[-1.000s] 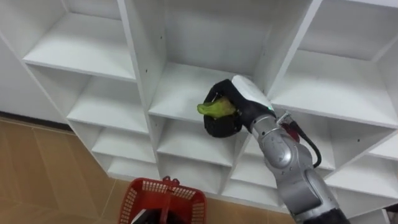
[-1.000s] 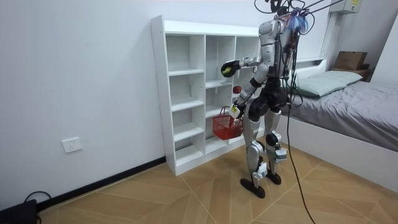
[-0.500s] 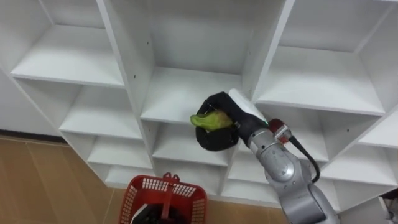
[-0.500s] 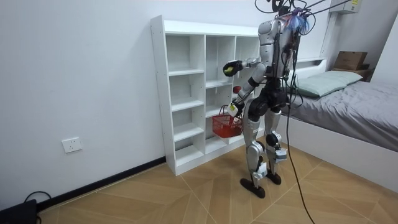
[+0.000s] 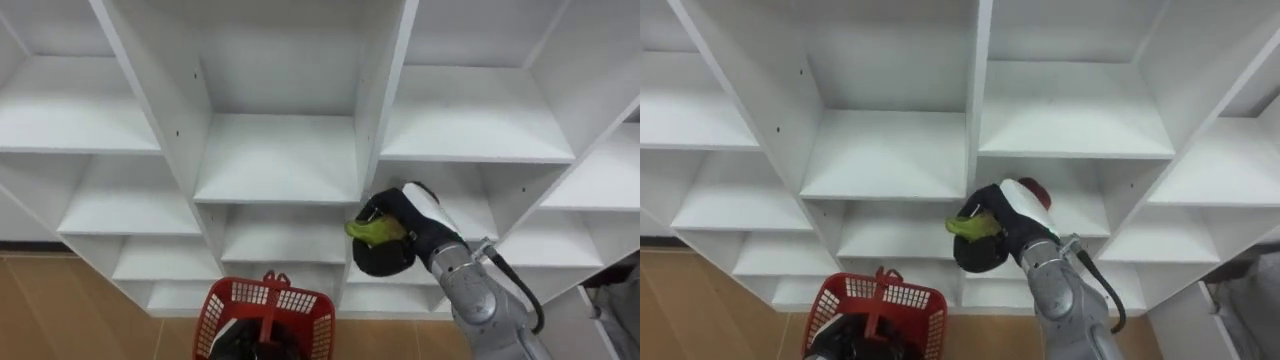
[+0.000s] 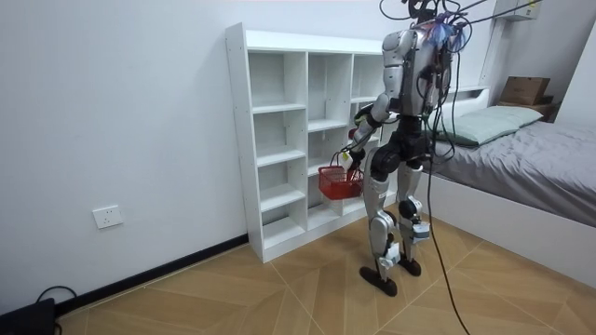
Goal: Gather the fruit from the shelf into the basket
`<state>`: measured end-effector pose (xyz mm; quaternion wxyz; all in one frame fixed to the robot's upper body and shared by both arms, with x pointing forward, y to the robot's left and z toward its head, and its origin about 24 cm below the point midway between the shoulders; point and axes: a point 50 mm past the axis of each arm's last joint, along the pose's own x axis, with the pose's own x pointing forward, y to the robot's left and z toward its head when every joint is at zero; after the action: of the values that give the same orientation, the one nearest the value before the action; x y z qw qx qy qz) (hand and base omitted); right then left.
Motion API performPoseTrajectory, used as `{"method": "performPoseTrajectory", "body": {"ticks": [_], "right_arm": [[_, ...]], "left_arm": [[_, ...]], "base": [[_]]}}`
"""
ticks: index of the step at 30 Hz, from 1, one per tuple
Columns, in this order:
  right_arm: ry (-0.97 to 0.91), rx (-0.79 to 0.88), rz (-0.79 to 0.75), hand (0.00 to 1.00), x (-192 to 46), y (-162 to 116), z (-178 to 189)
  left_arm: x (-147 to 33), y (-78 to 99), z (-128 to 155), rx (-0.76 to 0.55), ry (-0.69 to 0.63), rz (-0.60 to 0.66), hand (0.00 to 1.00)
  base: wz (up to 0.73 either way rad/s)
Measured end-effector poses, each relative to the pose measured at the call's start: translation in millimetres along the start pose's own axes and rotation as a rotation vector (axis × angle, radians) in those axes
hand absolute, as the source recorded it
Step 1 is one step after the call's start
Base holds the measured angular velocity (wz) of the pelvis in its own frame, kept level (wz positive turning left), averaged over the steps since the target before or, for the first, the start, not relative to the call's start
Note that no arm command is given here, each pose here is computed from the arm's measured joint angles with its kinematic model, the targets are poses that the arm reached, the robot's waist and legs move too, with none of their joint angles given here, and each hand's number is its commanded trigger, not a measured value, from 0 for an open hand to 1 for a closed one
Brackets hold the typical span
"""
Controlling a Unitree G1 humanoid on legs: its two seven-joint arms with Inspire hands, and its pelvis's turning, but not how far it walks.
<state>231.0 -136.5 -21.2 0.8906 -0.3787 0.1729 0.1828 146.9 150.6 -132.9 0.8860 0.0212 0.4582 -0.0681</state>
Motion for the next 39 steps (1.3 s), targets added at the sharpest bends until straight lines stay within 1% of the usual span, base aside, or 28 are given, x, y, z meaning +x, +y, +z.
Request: {"method": "performPoseTrajectory", "body": {"ticks": [5,12,19,23,39], "right_arm": [[0.068,0.015,0.071,1.00,-3,13,-14],[0.098,0.024,0.114,1.00,-6,20,-20],[0.097,0.011,0.160,1.00,-5,29,-19],[0.121,0.011,0.187,1.00,-6,36,-25],[0.121,0.017,0.262,1.00,-6,48,-21]], "left_arm": [[0.1,0.2,0,-0.001,0.000,0.007,1.00],[-0.1,1.2,0,-0.032,-0.001,0.007,1.00],[0.0,0.7,0,-0.037,-0.002,0.005,1.00],[0.1,-0.6,0,-0.033,-0.001,0.001,1.00],[0.2,-2.8,1,-0.011,0.001,-0.013,1.00]], "base": [[-0.06],[-0.01],[0.00],[0.00],[0.00]]}}
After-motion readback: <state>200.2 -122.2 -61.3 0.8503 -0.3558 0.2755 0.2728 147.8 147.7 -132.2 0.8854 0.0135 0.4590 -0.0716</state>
